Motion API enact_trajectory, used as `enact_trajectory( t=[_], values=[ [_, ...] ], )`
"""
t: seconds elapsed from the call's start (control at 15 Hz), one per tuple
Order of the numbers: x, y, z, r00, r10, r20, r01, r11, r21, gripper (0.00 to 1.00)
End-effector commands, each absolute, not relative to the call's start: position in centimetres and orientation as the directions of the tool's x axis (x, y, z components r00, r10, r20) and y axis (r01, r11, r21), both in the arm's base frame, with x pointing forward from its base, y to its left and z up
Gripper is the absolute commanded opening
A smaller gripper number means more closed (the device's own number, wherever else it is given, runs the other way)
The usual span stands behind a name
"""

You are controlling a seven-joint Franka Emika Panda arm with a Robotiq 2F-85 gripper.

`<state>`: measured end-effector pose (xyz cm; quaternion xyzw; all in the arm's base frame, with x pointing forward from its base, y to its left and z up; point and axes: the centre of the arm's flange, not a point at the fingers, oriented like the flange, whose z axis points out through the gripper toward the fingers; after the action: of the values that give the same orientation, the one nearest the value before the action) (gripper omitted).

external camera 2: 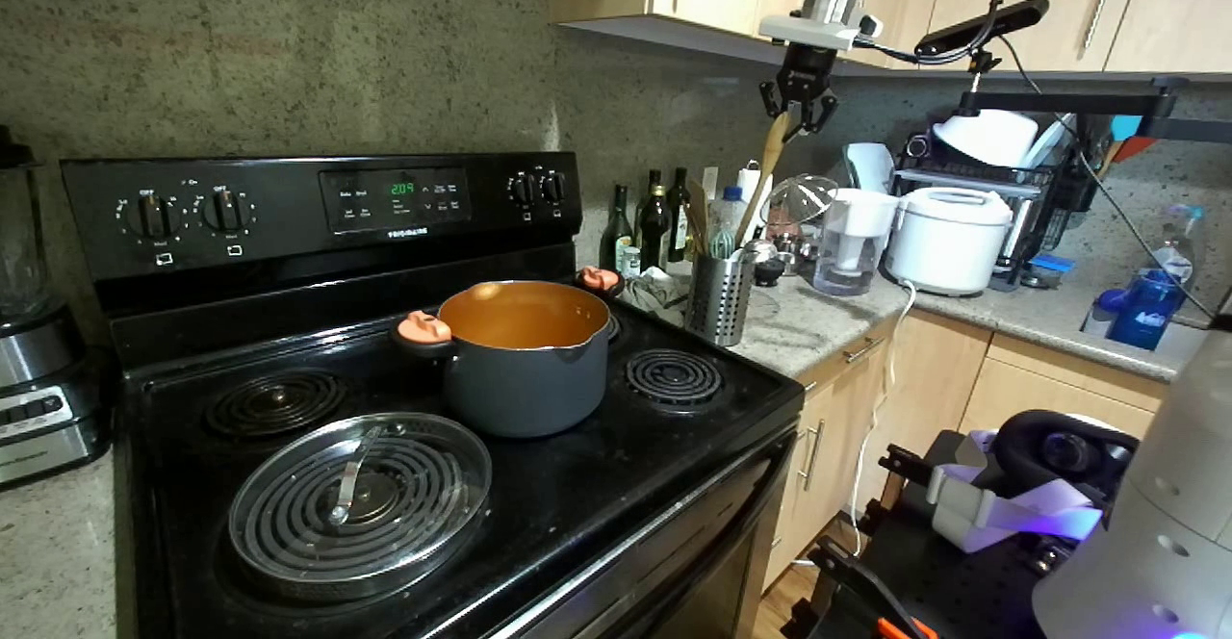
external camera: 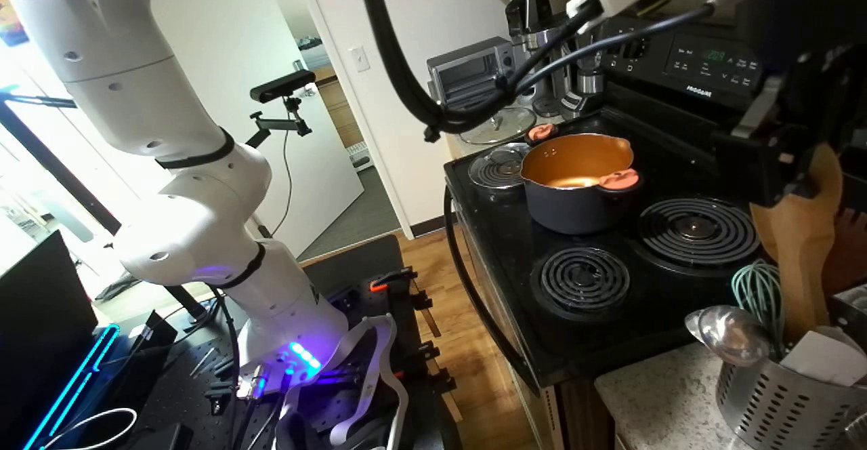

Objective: Pick up the wooden spoon from the pot and put it in the dish dryer

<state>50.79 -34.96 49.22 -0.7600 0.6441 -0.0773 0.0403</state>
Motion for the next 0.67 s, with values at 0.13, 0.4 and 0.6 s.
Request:
enact_trajectory(
  t=[0.13, 0.4, 0.6],
  values=[
    [53.7, -35.2, 49.5, 0.076, -0.997, 0.022, -0.987, -0.078, -0.139, 0.03],
    [55.2, -35.5, 49.1, 0.033, -0.999, 0.009, -0.993, -0.034, -0.117, 0.03],
    [56.0, -35.9, 48.1, 0.008, -1.000, 0.009, -0.995, -0.008, -0.095, 0.03]
  ],
)
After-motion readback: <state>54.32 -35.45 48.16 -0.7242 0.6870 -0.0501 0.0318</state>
